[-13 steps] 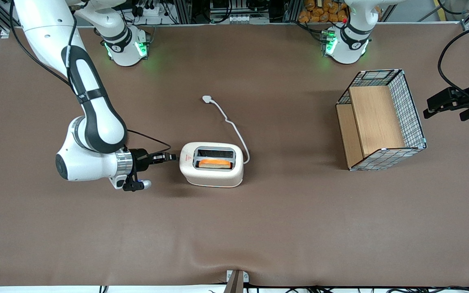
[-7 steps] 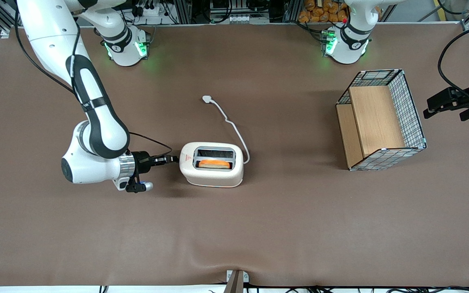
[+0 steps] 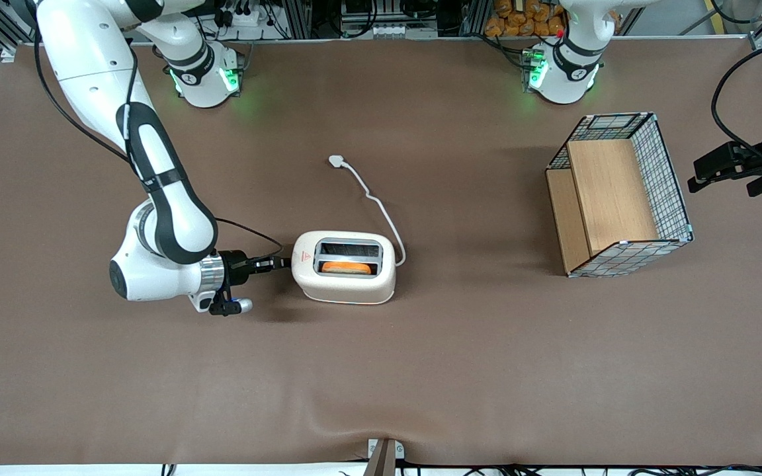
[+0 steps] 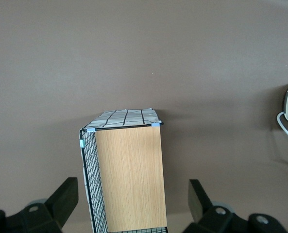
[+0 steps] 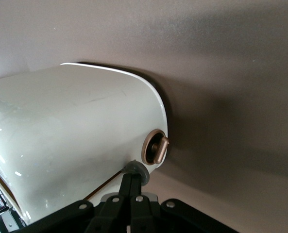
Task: Press toaster button with right arm
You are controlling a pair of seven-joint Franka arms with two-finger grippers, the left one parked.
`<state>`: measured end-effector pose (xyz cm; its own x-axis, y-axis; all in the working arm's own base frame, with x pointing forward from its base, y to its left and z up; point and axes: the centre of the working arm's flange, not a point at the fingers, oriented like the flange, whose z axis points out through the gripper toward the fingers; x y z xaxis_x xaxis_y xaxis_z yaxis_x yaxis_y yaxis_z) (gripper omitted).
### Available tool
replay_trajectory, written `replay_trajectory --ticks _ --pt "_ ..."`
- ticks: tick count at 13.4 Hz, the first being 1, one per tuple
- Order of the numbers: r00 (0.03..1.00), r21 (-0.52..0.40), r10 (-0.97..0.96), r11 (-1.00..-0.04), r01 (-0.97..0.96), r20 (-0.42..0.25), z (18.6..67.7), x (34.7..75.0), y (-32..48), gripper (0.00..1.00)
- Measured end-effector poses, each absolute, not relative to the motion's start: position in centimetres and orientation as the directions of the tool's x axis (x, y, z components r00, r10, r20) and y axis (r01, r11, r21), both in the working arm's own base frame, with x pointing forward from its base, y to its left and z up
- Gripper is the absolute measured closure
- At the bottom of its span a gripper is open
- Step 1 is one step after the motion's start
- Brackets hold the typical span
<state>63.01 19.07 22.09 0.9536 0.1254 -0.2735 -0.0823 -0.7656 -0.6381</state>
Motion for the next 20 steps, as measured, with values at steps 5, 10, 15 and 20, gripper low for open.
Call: replay_trajectory --ticks 5,10,15,20 --pt "0.956 -0.649 0.138 -0.758 -0.067 -0.26 21.9 63.0 18.9 0.99" --pt "0.966 -0.649 0.125 -0.759 -0.055 -0.228 22.5 63.8 18.8 0.99" --pt "0.984 -0.652 0.091 -0.758 -0.031 -0.153 25.1 66.6 17.1 0.94" --pt "0.988 -0.631 0.092 -0.776 -0.006 -0.123 25.6 67.4 15.5 0.41"
